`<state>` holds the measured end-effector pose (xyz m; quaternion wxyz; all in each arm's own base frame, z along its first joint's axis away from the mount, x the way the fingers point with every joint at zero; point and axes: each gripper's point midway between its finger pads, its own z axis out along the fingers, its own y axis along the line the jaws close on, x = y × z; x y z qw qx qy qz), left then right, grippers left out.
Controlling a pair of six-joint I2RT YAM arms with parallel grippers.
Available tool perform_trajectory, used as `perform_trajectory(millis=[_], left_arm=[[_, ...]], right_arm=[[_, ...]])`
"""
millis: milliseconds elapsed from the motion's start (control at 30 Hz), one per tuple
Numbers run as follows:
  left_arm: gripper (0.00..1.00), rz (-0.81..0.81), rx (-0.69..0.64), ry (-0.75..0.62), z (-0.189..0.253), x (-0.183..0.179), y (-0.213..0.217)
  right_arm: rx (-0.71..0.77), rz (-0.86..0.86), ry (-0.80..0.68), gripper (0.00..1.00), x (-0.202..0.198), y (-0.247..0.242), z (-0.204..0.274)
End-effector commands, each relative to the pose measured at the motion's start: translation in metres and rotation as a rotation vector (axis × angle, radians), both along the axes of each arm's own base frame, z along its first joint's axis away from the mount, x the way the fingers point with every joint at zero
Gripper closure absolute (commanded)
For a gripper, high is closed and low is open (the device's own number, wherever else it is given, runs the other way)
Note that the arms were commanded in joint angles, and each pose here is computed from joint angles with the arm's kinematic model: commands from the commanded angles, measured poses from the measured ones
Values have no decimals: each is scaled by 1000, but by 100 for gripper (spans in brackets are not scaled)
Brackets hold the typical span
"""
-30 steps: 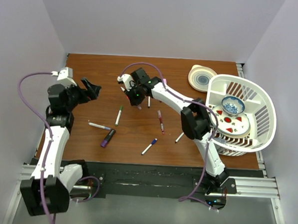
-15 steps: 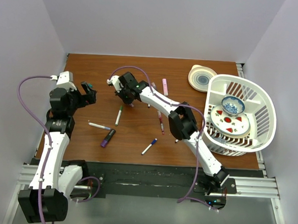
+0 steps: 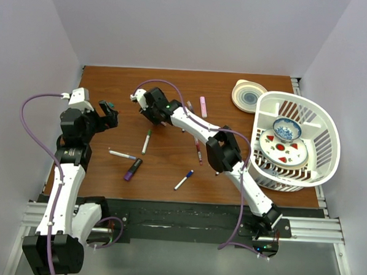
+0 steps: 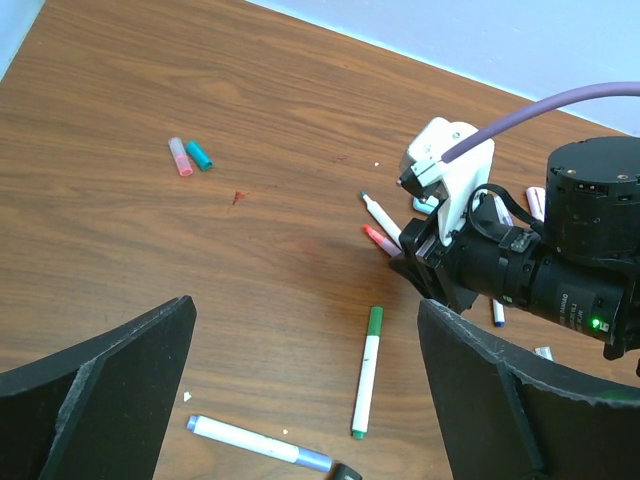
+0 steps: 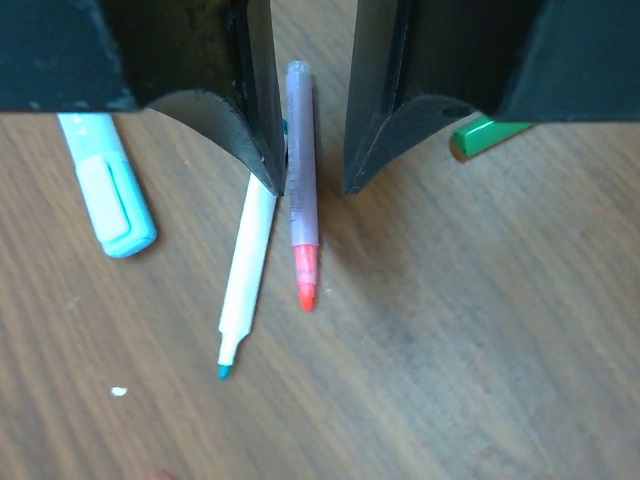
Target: Open the pen caps
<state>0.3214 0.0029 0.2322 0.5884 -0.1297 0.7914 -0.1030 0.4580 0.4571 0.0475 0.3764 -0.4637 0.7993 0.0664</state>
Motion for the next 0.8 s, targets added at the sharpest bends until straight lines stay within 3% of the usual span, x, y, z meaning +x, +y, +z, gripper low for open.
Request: perform_trajectory(millis=[0, 233, 367, 433, 467, 500, 567, 600, 767], left_arm=[[1, -18, 34, -37, 9, 1, 0], [0, -98, -14, -10, -6, 4, -16], [0, -141, -33, 6, -14, 7, -23], [0, -168, -54, 23, -21, 8, -29], [0, -181, -62, 26, -23, 8, -32], [1, -203, -75, 50, -29, 9, -36], [5, -242, -101, 88, -38, 10, -46], [7, -273, -120, 121, -45, 12, -53], [19, -377, -173, 332, -87, 8, -92]], right_arm=[[44, -12, -109, 66, 14, 9, 41], [129, 9, -74, 66, -7, 6, 97], [220, 52, 32, 65, -38, -4, 135], [238, 60, 128, 65, -53, -19, 132], [284, 89, 134, 63, -64, -26, 159], [292, 156, 232, 62, -88, -29, 144], [355, 212, 226, 61, -108, -47, 176], [344, 283, 291, 60, -132, -55, 160], [376, 425, 223, 57, -186, -93, 182]])
